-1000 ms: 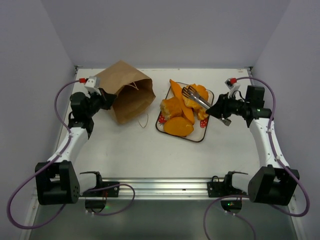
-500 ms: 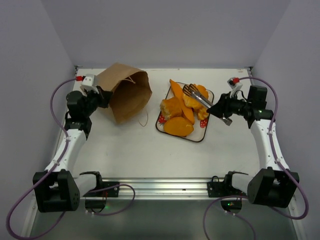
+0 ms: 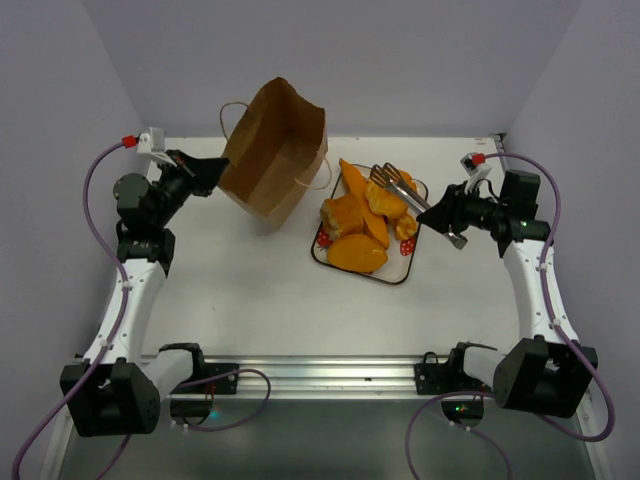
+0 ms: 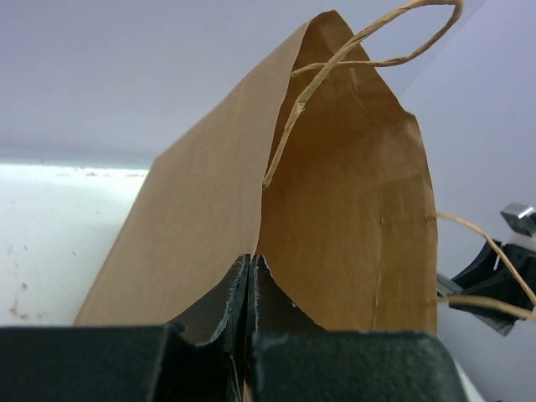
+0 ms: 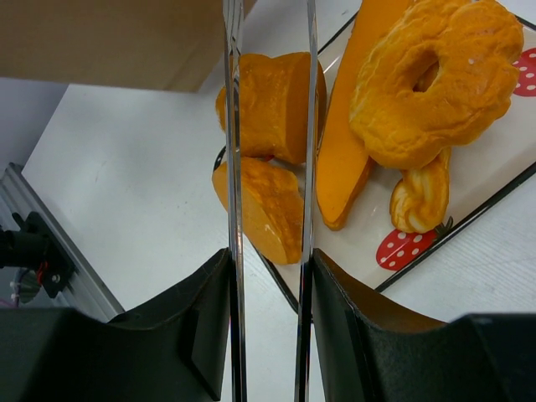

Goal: Take the fake bread out of the paper bag

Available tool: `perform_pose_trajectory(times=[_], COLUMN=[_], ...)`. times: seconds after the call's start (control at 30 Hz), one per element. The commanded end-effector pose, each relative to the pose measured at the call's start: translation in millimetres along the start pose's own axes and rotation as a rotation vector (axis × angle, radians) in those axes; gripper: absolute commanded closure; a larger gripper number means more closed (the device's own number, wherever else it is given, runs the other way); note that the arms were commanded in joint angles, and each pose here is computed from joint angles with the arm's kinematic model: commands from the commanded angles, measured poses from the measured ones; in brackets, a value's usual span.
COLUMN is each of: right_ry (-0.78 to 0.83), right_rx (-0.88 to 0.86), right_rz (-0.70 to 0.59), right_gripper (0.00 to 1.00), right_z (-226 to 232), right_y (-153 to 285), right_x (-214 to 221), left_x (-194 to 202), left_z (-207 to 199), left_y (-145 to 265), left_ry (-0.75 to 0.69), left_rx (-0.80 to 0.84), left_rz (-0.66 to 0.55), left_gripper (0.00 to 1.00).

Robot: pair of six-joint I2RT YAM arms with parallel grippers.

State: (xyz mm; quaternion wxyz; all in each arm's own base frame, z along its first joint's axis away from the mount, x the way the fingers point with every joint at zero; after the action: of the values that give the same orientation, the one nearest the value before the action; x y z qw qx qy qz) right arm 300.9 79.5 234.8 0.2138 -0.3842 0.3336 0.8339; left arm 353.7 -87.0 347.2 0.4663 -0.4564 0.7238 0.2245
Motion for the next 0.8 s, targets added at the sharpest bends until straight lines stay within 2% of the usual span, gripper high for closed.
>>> perform_pose_trajectory(times=[0.0, 0.2, 0.37, 0.63, 0.67, 0.77], right_ry=[0.039, 0.037, 0.039, 0.034, 0.033, 0.029], right_rx=[-0.041, -0.038, -0.039, -0.032, -0.032, -0.031], right_rz=[-0.051, -0.055, -0.062, -0.069, -0.068, -0.068], right_gripper=[0.57, 0.57, 0.57, 0.57, 0.57, 0.57], right_z=[13, 12, 11, 10, 10, 8], right_y=[7, 9, 10, 12, 12, 12], right_x=[-12, -12, -14, -14, -13, -13], left_x=[7, 34, 38, 22, 21, 16], left_z=[10, 41, 62, 62, 61, 58], left_y=[0, -10, -22, -38, -39, -38], left_ry=[0.153, 0.255, 0.219, 0.205, 0.206, 0.206], left_rx=[-0.046, -0.090, -0.133, -0.096, -0.094, -0.086], left_rz=[-0.017, 0.069, 0.111, 0.086, 0.082, 0.064], left_gripper=[0.97, 0.97, 0.96, 0.92, 0.82, 0.72])
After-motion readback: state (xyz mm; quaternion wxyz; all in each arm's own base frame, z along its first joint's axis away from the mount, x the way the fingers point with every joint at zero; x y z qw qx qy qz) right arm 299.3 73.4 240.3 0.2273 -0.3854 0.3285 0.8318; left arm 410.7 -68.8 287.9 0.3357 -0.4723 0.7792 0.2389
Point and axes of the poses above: each gripper's point midway between its finger pads, its own y axis back along the fingers, its own z axis along the line the jaws close on, x = y × z, the point moved 1 cm from there along y, back along the fingers, and after that the axes turned 2 degrees about -y, right-handed, at the moved point
